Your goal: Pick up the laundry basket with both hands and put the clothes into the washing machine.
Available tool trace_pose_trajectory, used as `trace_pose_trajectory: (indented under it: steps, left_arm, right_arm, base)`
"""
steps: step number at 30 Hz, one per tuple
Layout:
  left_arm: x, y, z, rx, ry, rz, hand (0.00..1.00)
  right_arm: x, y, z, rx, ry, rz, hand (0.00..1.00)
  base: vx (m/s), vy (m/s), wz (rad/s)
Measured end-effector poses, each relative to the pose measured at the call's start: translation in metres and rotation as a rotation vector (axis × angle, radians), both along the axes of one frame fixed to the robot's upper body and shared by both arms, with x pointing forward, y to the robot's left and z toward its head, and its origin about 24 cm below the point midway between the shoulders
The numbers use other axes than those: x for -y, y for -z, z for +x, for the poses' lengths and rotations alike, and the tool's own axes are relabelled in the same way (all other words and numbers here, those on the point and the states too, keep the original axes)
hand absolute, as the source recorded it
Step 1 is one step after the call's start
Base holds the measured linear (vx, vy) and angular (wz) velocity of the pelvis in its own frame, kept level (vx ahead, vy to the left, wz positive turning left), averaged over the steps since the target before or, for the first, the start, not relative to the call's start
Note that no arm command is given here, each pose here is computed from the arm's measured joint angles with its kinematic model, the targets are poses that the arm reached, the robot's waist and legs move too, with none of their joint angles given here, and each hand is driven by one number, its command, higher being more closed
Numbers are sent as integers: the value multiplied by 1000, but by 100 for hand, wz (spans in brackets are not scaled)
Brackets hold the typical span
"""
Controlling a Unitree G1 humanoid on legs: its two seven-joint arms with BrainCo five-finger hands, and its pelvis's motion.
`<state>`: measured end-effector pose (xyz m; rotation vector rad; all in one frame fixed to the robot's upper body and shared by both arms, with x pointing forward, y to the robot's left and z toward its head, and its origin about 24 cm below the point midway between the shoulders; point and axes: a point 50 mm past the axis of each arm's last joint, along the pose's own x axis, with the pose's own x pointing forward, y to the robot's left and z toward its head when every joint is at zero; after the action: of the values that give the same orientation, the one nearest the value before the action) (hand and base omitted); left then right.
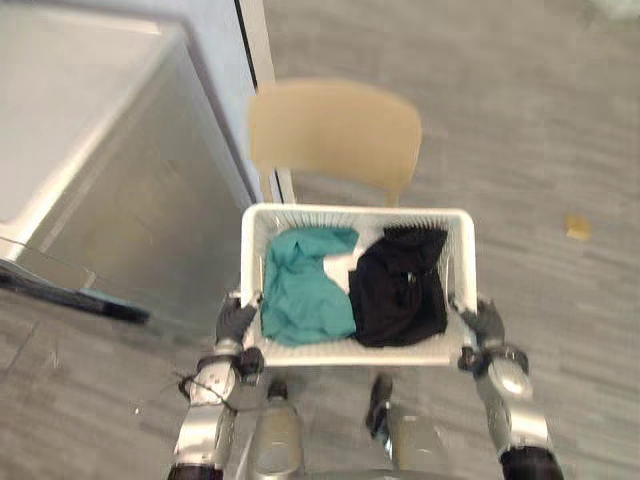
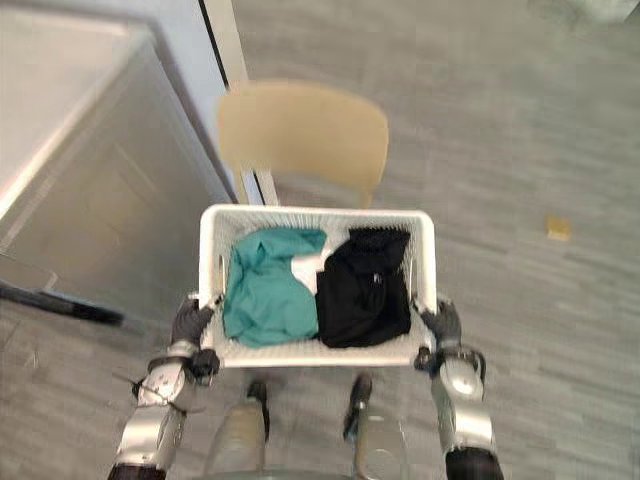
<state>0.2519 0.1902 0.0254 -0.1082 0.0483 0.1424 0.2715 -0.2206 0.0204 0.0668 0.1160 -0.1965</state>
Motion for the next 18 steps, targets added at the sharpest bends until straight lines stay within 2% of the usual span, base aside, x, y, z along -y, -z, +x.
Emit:
trace_pose_trajectory:
  steps: [4, 11, 18]
  left_arm:
    - [-14, -20, 32, 53, -40, 11, 100]
    - [-61, -61, 76, 91, -100, 187, 100]
    - [-66, -89, 98, 132, -114, 246, 100]
  right_arm:
    - [-14, -23, 37, 54, -39, 16, 100]
    - [-55, -33, 73, 22, -129, 50, 100]
    - [-64, -49, 84, 68, -108, 80, 100]
  base:
    - [-24, -74, -1]
    - [-17, 11, -2]
    - [8, -4, -2]
